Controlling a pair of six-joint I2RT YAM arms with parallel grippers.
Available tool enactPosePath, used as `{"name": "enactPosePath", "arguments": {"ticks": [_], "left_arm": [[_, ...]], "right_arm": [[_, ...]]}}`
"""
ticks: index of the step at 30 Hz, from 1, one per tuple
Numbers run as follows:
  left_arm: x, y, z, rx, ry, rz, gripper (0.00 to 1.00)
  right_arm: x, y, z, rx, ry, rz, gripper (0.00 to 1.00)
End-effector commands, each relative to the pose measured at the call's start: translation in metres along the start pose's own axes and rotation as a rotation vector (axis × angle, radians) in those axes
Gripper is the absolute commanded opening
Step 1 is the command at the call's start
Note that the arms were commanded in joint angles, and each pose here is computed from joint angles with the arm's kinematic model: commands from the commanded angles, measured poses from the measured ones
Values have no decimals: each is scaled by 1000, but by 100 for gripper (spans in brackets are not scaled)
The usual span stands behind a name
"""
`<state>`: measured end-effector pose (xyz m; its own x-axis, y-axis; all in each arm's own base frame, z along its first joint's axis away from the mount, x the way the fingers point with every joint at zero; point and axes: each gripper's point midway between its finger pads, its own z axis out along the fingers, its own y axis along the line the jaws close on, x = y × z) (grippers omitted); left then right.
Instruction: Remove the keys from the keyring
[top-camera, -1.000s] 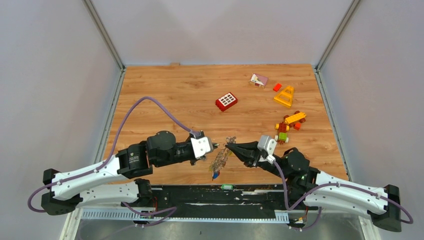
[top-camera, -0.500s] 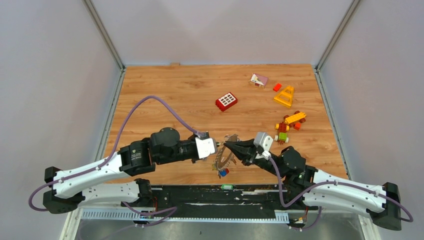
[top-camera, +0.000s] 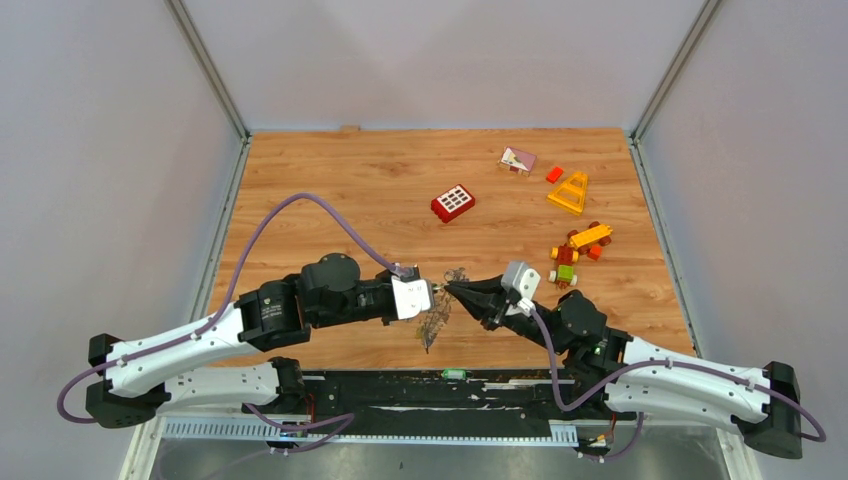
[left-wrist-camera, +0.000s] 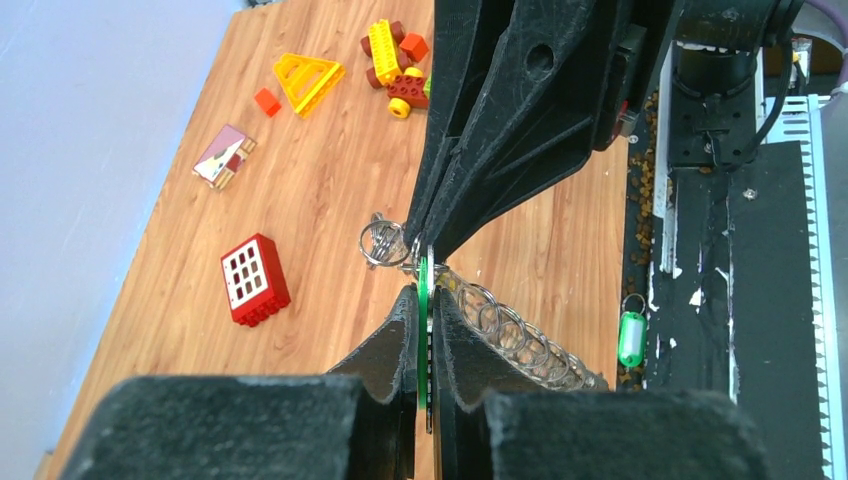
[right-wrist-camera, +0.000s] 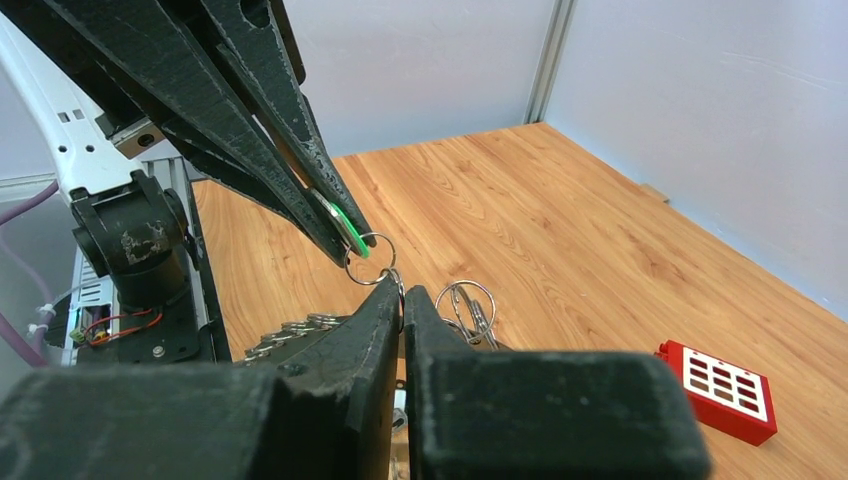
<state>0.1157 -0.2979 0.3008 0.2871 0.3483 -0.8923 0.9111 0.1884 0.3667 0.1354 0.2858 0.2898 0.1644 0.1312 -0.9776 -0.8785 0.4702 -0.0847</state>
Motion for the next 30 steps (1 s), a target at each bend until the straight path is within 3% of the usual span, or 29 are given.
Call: {"name": "enactPosePath", "arguments": {"ticks": [1, 10, 30], "left_arm": [[-51, 13, -13, -27, -161, 20, 0], [-52, 16, -14, -45, -164, 14, 0], [-57, 30, -19, -126, -193, -39, 0]], "right_arm": [[-13, -13, -2, 50, -23, -40, 11], [-23, -8, -14, 16, -90, -53, 27], [-29, 2, -19, -5, -252, 154, 26]]}}
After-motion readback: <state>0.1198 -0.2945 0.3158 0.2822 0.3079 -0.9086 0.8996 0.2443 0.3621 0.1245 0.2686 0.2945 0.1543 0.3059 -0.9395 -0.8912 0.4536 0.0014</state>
